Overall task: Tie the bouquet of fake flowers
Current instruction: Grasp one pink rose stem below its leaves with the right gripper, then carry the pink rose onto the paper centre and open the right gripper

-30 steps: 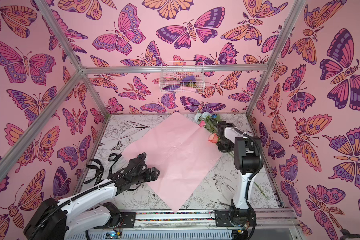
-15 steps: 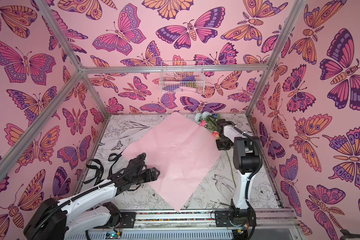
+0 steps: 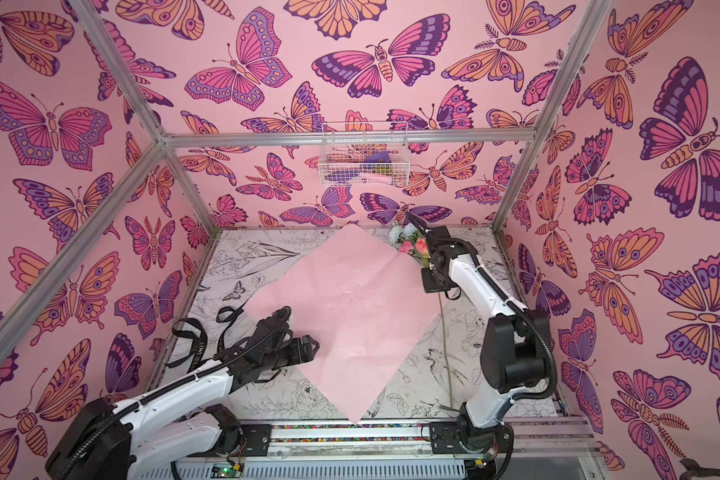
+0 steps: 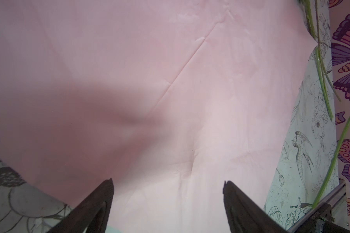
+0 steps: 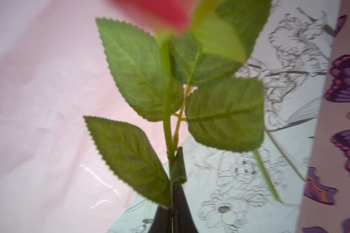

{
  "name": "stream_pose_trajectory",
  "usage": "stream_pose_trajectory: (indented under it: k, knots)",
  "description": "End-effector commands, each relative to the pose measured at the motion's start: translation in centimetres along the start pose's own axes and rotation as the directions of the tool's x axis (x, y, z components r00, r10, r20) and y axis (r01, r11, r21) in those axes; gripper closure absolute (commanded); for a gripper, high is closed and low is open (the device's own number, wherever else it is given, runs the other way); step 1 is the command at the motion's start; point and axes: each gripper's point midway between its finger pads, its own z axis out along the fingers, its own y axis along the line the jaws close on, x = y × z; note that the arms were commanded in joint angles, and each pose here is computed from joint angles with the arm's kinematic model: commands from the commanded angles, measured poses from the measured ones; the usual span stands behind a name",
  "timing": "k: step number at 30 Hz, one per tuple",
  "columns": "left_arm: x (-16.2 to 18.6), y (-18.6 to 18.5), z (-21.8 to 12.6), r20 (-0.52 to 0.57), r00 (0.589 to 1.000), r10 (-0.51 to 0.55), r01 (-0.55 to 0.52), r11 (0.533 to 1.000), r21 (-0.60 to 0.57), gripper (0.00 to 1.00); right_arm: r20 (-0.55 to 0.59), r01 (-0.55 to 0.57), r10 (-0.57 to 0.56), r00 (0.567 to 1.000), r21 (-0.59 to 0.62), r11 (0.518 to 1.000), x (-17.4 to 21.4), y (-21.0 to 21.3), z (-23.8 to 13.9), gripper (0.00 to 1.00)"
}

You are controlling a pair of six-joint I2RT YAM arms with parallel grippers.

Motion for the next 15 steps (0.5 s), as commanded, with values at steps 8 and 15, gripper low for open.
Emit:
stream_pose_trajectory:
  k: [8, 15]
  knots:
    - [-2.0, 3.9, -2.0, 0.114, 0.993, -0.026, 0.043, 0.988, -0.147, 0.13, -0.012, -0.213, 0.257, 0.966, -0.596, 0.774, -2.9, 14.8, -3.4, 1.0]
    - [-3.6, 6.3, -2.4, 0.158, 0.984, -0.081, 0.113, 0.973, -0.203, 0.16, -0.043, -0.227, 0.268, 0.962, -0.671, 0.706, -7.0, 20.9, -2.0, 1.0]
